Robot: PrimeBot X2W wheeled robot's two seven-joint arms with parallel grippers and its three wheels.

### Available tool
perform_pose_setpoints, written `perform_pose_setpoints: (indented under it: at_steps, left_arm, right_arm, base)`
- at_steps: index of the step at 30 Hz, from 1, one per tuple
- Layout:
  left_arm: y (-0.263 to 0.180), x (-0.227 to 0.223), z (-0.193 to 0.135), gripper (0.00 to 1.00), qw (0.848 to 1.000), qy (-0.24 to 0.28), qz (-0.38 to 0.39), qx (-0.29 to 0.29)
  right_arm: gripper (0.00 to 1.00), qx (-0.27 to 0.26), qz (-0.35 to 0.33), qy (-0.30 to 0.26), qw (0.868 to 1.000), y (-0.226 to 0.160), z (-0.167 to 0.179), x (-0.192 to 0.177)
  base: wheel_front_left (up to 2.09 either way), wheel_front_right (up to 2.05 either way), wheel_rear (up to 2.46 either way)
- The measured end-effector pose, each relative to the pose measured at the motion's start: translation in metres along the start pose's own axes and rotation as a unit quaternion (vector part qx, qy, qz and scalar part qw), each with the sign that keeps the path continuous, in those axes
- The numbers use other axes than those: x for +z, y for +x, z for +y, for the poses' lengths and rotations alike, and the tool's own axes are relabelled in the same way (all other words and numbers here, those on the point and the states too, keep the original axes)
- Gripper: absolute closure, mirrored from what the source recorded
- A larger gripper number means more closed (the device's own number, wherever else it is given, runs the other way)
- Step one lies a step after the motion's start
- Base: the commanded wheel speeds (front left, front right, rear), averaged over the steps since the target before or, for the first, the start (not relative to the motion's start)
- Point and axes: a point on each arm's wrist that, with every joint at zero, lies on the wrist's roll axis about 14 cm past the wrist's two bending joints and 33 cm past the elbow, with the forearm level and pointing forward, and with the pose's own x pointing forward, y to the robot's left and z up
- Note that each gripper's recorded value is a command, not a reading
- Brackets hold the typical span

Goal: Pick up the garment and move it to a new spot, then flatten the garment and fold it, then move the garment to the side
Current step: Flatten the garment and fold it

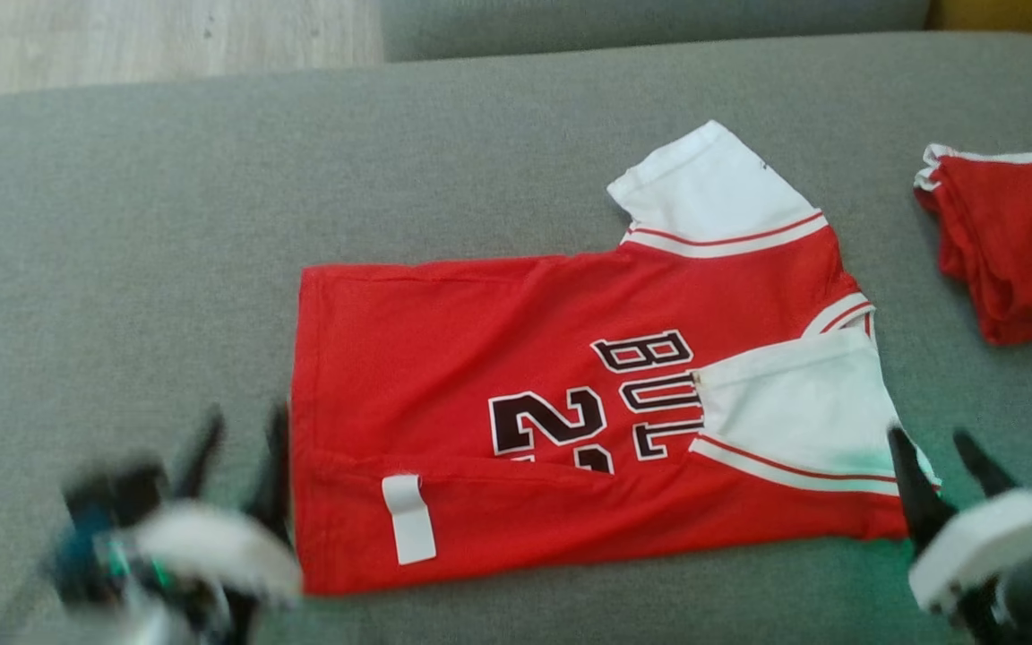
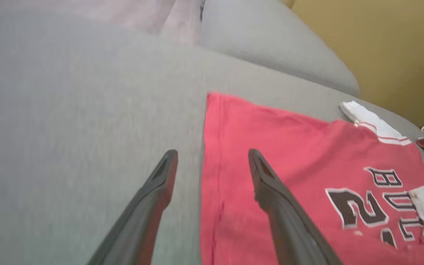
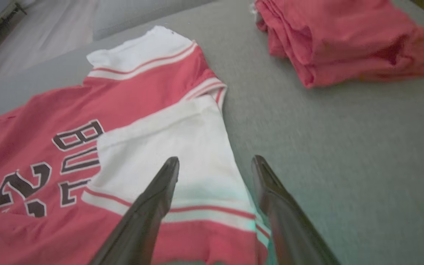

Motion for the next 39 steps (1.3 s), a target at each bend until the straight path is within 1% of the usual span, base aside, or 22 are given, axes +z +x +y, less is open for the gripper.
perform_pose_setpoints:
  at_steps: [3,6,8,10,14,18,25,29,30,31,33,34,39]
  left_arm:
    - [0.025,0.054,-0.008,0.00,0.996,0.081,-0.038,-0.029]
    - [0.048,0.094,-0.026,0.00,0.989,0.122,-0.065,-0.053]
    - [0.063,0.101,-0.031,0.00,0.988,0.134,-0.060,-0.057]
    - [0.078,0.093,-0.028,0.00,0.989,0.136,-0.034,-0.049]
    - [0.104,0.056,-0.015,0.00,0.990,0.137,0.031,-0.026]
    - [0.124,0.030,-0.013,0.00,0.986,0.146,0.073,-0.029]
    - [0.146,0.019,0.002,0.00,0.981,0.161,0.105,-0.005]
    - [0.152,0.019,0.002,0.00,0.977,0.177,0.118,-0.008]
    - [0.152,0.020,0.001,0.08,0.977,0.178,0.120,-0.009]
    - [0.152,0.019,0.002,0.38,0.977,0.178,0.121,-0.010]
    - [0.152,0.019,0.003,0.92,0.977,0.177,0.121,-0.009]
    - [0.151,0.019,0.004,1.00,0.977,0.177,0.121,-0.009]
    - [0.149,0.022,0.002,1.00,0.979,0.174,0.108,-0.015]
  right_arm:
    - [0.00,0.014,-0.029,-0.015,0.999,0.011,0.013,0.025]
    - [0.00,0.030,-0.052,-0.033,0.998,0.022,0.027,0.048]
    - [0.00,0.038,-0.058,-0.041,0.997,0.030,0.035,0.057]
    - [0.00,0.044,-0.055,-0.044,0.996,0.037,0.040,0.059]
    - [0.00,0.054,-0.046,-0.051,0.996,0.052,0.048,0.060]
    - [0.00,0.056,-0.042,-0.058,0.996,0.065,0.051,0.063]
    - [0.00,0.051,-0.034,-0.063,0.996,0.076,0.046,0.061]
    - [0.00,0.053,-0.037,-0.075,0.995,0.080,0.045,0.067]
    - [0.00,0.054,-0.037,-0.077,0.995,0.081,0.046,0.068]
    - [0.00,0.056,-0.038,-0.080,0.994,0.082,0.047,0.069]
    - [0.00,0.059,-0.037,-0.091,0.993,0.086,0.048,0.074]
    - [0.00,0.060,-0.041,-0.096,0.993,0.088,0.048,0.079]
    - [0.00,0.069,-0.051,-0.135,0.987,0.109,0.056,0.111]
  base:
    - [0.00,0.00,0.00]
    - [0.00,0.00,0.00]
    - [0.00,0.00,0.00]
    - [0.00,0.00,0.00]
    - [0.00,0.00,0.00]
    - [0.00,0.00,0.00]
    - [0.00,0.00,0.00]
    - [0.00,0.00,0.00]
    - [0.00,0.00,0.00]
    - [0.00,0.00,0.00]
    - [0.00,0.00,0.00]
    - [0.00,0.00,0.00]
    - [0.00,0.00,0.00]
